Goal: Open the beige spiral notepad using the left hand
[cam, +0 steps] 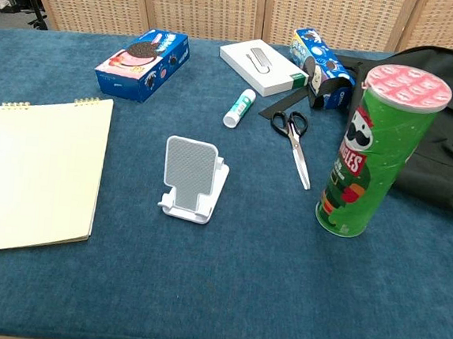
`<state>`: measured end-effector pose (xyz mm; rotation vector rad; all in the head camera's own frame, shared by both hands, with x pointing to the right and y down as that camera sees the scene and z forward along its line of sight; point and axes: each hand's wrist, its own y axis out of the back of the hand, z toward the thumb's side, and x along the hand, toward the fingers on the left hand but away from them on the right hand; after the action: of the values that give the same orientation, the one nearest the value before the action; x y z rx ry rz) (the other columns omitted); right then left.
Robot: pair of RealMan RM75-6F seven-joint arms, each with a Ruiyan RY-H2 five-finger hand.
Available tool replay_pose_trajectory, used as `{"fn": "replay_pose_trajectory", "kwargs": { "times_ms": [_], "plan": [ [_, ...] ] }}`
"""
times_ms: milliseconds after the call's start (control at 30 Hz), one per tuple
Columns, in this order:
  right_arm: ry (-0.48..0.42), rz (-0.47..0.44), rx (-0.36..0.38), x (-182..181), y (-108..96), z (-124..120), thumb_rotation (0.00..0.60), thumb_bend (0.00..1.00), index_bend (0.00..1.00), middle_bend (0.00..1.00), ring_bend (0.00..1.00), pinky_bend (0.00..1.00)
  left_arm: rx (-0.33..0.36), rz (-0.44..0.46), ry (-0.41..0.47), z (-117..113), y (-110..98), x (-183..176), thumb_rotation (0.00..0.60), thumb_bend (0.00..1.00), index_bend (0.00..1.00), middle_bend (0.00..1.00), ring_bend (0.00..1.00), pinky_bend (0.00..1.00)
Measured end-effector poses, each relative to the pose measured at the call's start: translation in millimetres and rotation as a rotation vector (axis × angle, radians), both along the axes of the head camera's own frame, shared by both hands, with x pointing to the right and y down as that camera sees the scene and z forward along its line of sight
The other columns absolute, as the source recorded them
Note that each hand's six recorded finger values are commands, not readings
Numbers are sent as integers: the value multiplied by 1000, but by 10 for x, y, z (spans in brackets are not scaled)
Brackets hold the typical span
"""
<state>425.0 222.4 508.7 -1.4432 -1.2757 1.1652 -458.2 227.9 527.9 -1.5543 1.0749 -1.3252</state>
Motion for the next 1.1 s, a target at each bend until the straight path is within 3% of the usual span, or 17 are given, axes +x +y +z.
{"fn": "replay_pose_trajectory", "kwargs": {
  "times_ms": [333, 600, 767, 933, 1100],
  "plan": [
    [-14, -7, -26, -32, 12, 39, 600, 194, 196, 0, 0, 0, -65, 37, 19, 91, 60, 57, 600, 0, 0, 0, 0, 0],
    [-32, 9, -33, -3, -3, 22, 600, 193, 197, 0, 0, 0, -182, 262, 19, 480, 229, 256, 600, 0, 0, 0, 0, 0],
    [-34, 16, -39, 4, -9, 29, 600, 193, 196, 0, 0, 0, -242, 393, 53, 807, 439, 282, 600, 6, 0, 0, 0, 0],
    [-41, 23, -43, 18, -16, 30, 600, 193, 197, 0, 0, 0, -300, 476, 113, 1053, 656, 319, 600, 30, 0, 0, 0, 0],
    [-49, 28, -45, 25, -22, 26, 600, 191, 196, 0, 0, 0, -310, 494, 151, 1109, 740, 267, 600, 87, 0, 0, 0, 0]
  ]
}}
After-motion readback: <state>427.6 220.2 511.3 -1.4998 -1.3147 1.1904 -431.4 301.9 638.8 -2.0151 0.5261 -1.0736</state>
